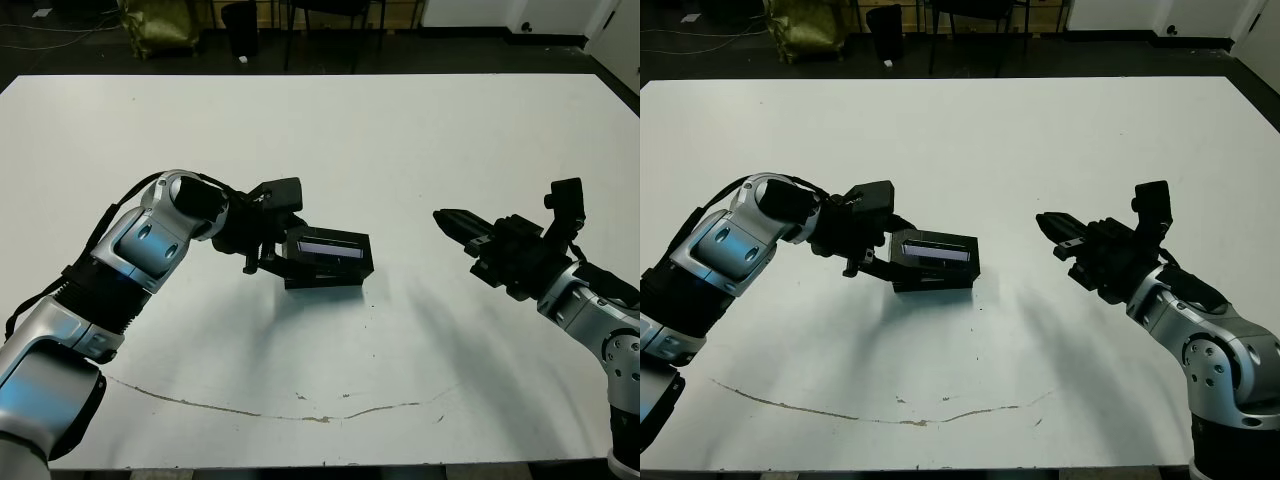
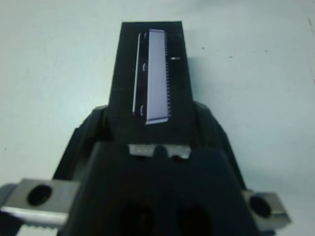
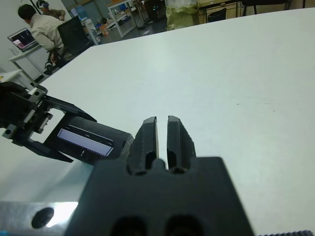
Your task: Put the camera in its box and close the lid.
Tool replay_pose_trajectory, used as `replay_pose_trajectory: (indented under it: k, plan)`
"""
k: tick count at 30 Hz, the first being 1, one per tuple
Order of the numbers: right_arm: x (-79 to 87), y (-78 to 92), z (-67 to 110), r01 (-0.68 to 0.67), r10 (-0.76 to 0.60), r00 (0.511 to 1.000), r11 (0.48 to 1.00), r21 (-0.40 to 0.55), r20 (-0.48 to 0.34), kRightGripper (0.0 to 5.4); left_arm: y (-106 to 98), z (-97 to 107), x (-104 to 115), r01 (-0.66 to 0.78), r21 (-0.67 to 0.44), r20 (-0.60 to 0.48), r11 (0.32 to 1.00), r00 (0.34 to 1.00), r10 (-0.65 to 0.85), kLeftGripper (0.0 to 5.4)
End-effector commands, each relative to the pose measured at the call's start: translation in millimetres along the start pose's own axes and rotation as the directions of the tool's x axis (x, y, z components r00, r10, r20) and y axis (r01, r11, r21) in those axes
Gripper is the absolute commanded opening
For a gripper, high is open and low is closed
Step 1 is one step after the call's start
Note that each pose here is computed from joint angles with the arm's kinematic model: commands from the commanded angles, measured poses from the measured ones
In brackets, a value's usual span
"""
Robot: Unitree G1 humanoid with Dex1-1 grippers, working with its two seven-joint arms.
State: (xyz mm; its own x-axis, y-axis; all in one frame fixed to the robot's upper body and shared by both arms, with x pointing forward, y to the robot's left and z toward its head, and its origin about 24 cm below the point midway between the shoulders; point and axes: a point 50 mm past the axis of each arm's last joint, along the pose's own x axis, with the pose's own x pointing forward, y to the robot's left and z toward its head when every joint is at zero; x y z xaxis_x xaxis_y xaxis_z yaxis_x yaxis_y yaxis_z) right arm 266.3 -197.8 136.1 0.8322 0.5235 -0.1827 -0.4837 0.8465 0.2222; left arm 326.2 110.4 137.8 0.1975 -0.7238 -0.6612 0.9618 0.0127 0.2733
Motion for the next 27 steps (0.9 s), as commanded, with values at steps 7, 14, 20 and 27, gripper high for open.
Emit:
replay_pose_trajectory:
  k: [7,14,20,27]
  plan:
    - [-3.0,1.4,-6.9,0.016,-0.015,1.000,1.000,0.021,-0.025,0.00,-1.1,-8.9,9.5,0.006,-0.035,-0.030,0.999,1.000,-0.007,2.42]
    - [-5.0,3.3,-9.0,0.016,-0.015,0.999,0.999,0.041,-0.032,0.00,1.1,-10.1,10.5,-0.019,-0.018,-0.046,1.000,0.999,0.018,2.42]
    - [-7.2,4.6,-9.5,0.016,-0.014,0.999,0.999,0.044,-0.040,0.00,2.3,-13.6,9.3,-0.036,-0.029,-0.063,0.999,0.997,0.034,2.42]
    - [-8.8,5.1,-10.1,0.009,-0.007,0.999,0.999,0.042,-0.042,0.00,6.5,-20.3,5.0,-0.056,-0.060,-0.082,0.997,0.995,0.050,2.42]
